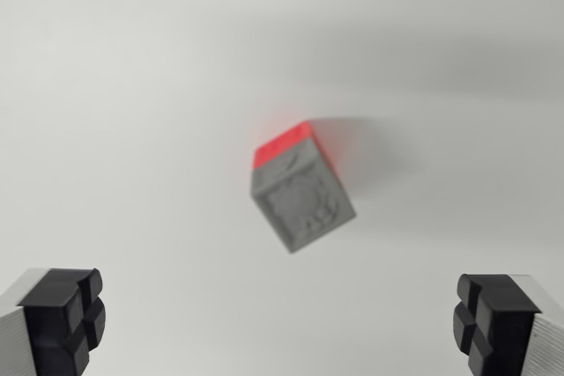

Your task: Destack cube

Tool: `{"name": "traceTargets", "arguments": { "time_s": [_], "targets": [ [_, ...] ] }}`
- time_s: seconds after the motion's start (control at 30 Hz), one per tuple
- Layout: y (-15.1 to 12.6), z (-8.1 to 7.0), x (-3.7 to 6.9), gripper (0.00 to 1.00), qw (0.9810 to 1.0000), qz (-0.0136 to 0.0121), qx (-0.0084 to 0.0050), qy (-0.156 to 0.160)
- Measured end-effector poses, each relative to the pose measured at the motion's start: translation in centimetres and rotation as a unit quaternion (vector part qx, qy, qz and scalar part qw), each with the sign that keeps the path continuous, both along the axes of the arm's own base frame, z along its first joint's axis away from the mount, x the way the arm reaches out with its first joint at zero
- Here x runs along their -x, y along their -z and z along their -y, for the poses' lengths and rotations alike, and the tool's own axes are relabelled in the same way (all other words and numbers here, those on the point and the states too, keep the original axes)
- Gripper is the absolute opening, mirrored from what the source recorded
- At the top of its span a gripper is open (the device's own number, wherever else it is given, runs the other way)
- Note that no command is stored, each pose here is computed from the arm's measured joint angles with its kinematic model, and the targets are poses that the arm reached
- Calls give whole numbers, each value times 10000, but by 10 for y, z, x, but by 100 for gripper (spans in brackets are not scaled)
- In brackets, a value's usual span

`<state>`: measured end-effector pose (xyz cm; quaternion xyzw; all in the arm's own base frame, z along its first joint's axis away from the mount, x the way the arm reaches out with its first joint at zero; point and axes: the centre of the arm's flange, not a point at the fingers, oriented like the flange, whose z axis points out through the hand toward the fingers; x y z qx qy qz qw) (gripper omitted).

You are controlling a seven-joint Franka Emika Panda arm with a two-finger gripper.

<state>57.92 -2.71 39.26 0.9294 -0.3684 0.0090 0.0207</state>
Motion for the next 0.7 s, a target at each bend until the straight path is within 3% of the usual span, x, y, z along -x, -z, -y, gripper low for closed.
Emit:
{"name": "traceTargets", "arguments": {
  "time_s": [0.37, 0.57, 0.7],
  "targets": [
    [23, 4, 7, 100, 9990, -17, -25, -453],
    [41, 8, 12, 100, 9970, -31, -50, -773],
    [55, 10, 16, 100, 9945, -41, -71, -1043]
  ]
}}
